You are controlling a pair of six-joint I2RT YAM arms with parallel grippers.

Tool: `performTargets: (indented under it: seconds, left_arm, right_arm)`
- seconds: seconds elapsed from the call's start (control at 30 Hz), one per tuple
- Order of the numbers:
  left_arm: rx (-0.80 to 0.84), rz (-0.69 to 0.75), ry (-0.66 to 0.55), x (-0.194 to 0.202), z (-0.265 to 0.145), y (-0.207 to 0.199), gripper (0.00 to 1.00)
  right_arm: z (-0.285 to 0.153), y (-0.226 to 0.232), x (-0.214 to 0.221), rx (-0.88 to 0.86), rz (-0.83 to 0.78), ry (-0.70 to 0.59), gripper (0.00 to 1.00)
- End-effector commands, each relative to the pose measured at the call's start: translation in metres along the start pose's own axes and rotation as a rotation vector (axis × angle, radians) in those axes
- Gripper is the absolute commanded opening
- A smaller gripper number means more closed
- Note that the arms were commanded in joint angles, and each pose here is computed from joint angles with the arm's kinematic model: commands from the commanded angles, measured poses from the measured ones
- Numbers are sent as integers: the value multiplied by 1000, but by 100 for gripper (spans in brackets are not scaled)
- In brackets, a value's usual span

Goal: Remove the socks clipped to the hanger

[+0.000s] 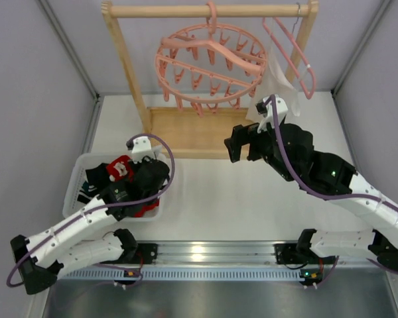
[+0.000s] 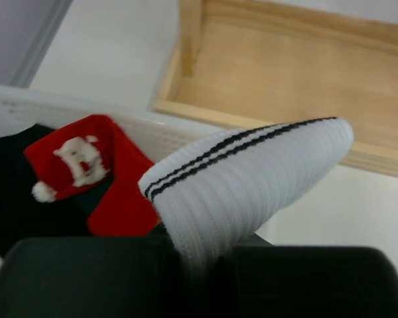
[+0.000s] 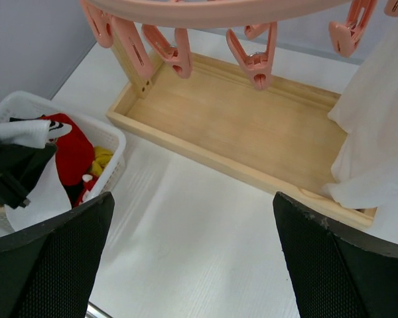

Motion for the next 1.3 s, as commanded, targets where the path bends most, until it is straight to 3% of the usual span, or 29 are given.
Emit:
performTargets:
  seconds: [0.0, 0.43, 0.53, 0.6, 0.63, 0.67, 0.8, 0.83, 0.97, 1.27]
  left_arm:
    - [-95, 34, 181, 20, 6, 32, 0]
    - [-262, 136, 364, 38, 54, 46, 0]
    - [-281, 145, 411, 49, 60, 48, 9]
    - [-304, 157, 438, 55, 65, 49, 23]
    - [-300, 159, 448, 57, 66, 49, 33]
    - [-297, 152, 449, 57, 65, 49, 60]
    - [-270, 99, 400, 44, 55, 52, 80]
    - [-257, 89, 388, 38, 52, 51, 98]
    - [-176, 26, 331, 7, 35, 50, 98]
    - [106, 80, 181, -65, -14, 53, 98]
  right_arm:
    - [-6, 1, -8, -23, 39, -44, 99]
    - [-9, -1, -2, -33, 38, -46, 100]
    - [-13, -3, -2, -44, 37, -54, 99]
    - [-15, -4, 0, -46, 34, -54, 100]
    - [-17, -6, 1, -45, 33, -57, 99]
    - [-19, -8, 2, -46, 32, -63, 99]
    - [-25, -14, 3, -37, 29, -78, 100]
    - [-26, -15, 3, -36, 30, -81, 99]
    - [-27, -17, 5, -26, 21, -79, 99]
    - [-31, -47, 40, 156, 0, -78, 99]
Point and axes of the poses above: each gripper's point midway between its finger pads, its own z axis out along the fingers, its own y axis along the line the jaws close on, x = y × z, the point moved 7 cm from there along -z, back along the fingers, and after that the axes turned 3 degrees about -z, right-handed, at the moved point
